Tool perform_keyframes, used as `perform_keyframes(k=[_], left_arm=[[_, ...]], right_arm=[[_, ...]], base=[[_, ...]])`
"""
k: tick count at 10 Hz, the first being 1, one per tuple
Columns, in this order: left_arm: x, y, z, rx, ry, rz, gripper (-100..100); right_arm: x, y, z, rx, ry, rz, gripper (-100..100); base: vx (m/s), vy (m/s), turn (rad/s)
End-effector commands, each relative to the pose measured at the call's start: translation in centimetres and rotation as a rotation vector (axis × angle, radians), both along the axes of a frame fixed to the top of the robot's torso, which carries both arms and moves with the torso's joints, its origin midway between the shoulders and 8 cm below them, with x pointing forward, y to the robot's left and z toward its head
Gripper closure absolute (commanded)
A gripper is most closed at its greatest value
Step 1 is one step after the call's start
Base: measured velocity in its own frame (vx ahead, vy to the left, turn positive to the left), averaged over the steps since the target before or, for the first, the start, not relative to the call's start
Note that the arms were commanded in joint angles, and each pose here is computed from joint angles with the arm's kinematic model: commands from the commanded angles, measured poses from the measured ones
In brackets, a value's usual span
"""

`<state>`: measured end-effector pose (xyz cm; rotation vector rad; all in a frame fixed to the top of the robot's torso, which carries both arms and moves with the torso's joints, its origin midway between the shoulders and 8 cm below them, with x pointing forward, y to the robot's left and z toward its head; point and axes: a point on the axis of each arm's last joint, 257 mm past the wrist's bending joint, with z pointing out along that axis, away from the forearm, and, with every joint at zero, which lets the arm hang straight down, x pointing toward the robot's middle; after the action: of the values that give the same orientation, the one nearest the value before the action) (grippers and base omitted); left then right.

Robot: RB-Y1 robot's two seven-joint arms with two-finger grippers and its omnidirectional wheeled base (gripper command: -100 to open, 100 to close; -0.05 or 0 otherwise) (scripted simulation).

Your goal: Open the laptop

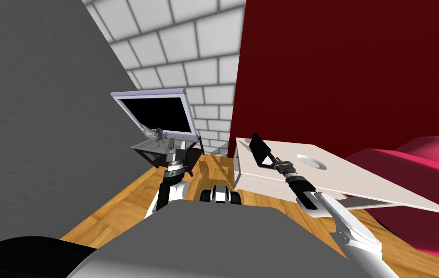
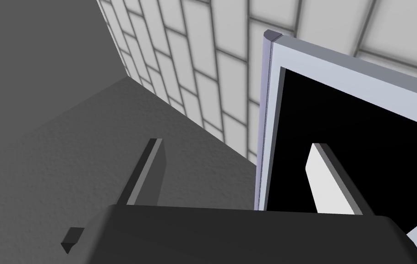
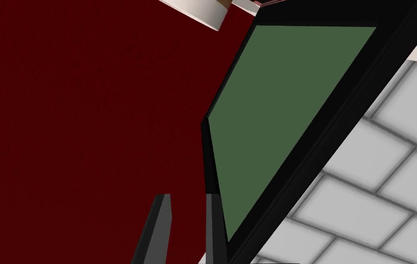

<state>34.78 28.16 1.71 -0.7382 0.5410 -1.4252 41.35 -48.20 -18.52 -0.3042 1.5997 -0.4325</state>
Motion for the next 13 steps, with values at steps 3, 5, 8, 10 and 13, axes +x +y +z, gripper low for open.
perform_keyframes(k=[3,5,8,10,13], left_arm=[[0.0,0.0,0.0,0.0,0.0,0.0,0],[0.0,0.0,0.0,0.0,0.0,0.0,0],[0.0,0.0,0.0,0.0,0.0,0.0,0],[0.0,0.0,0.0,0.0,0.0,0.0,0],[0.0,0.0,0.0,0.0,0.0,0.0,0]], right_arm=[[-1.0,-0.3,1.4,-0.212,0.025,0.007,-100],[-1.4,-0.4,1.9,-0.289,0.034,0.01,-100],[-1.7,-0.5,2.2,-0.345,0.041,0.012,-100],[-1.7,-0.5,2.3,-0.35,0.041,0.012,100],[-1.0,-1.0,2.0,-0.195,0.024,0.004,100]], base=[[0.064,0.101,-0.026],[0.049,0.076,-0.027],[0.03,0.068,-0.021],[0.001,0.004,0.001],[-0.034,-0.076,0.027]])
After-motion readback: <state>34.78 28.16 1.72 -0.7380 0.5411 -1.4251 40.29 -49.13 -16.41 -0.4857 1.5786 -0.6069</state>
